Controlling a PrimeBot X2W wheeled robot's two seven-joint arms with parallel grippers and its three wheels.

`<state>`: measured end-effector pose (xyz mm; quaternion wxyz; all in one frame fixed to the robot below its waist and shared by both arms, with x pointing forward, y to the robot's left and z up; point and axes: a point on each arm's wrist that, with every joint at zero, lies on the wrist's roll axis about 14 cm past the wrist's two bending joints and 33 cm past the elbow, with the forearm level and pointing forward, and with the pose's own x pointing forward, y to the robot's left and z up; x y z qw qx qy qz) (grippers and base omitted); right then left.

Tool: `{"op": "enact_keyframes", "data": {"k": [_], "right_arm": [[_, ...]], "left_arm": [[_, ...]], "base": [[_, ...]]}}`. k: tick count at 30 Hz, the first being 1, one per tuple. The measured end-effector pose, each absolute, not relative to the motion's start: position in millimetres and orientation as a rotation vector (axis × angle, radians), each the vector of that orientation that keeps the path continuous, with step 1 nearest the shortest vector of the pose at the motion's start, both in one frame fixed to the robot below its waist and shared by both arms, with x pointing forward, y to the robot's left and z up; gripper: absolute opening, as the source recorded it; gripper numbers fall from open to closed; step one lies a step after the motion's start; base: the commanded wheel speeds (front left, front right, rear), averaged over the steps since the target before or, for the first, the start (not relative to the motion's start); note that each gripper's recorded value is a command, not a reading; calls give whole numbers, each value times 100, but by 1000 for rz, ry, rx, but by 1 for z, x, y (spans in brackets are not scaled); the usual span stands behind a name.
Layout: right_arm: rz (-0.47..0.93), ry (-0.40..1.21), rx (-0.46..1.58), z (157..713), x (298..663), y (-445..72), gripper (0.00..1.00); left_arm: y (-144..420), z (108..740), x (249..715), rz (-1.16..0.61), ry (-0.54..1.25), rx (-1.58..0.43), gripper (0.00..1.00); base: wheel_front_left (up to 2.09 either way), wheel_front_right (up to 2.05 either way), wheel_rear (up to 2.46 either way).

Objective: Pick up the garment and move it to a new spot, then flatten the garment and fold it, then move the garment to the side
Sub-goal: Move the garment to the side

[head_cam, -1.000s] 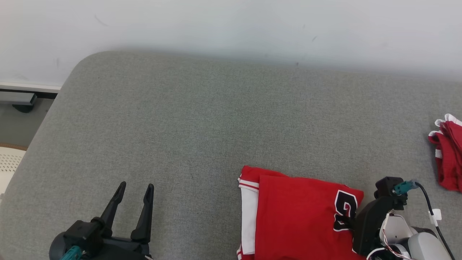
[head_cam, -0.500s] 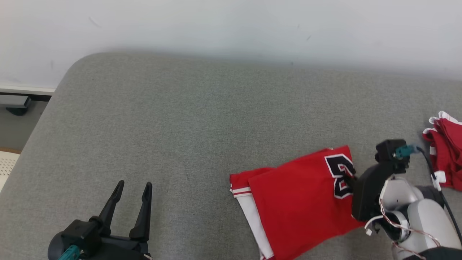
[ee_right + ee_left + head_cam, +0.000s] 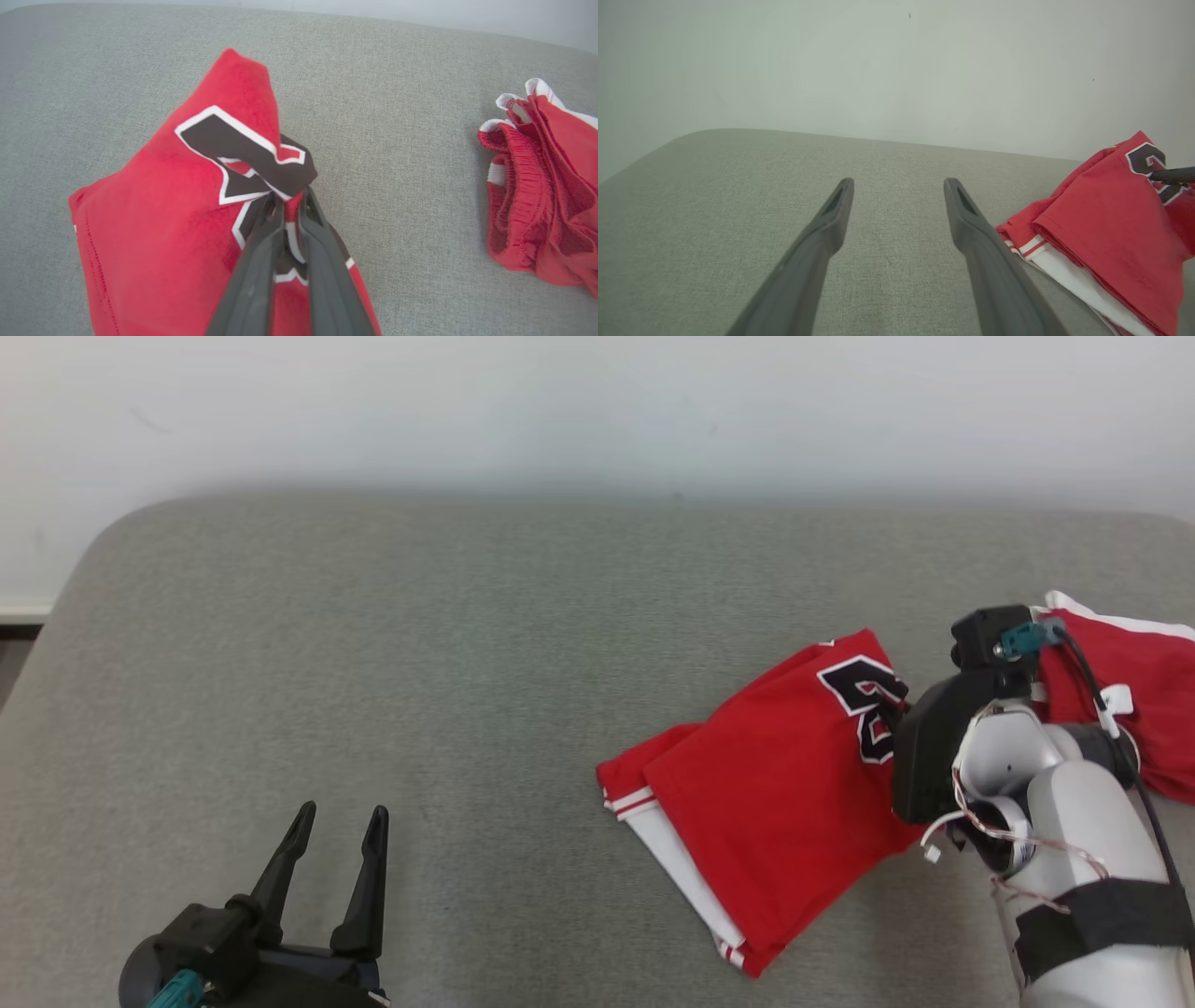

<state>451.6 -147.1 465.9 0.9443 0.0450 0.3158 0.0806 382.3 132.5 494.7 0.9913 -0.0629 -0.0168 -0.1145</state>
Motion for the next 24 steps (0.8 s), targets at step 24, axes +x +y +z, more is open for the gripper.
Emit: {"op": "enact_keyframes", "data": {"k": [24], "right_arm": [[-83,543,224,515,517,-237,0]], "left_arm": [[60,478,414,-455,11,-133,100]], "base": [[0,0,0]]}}
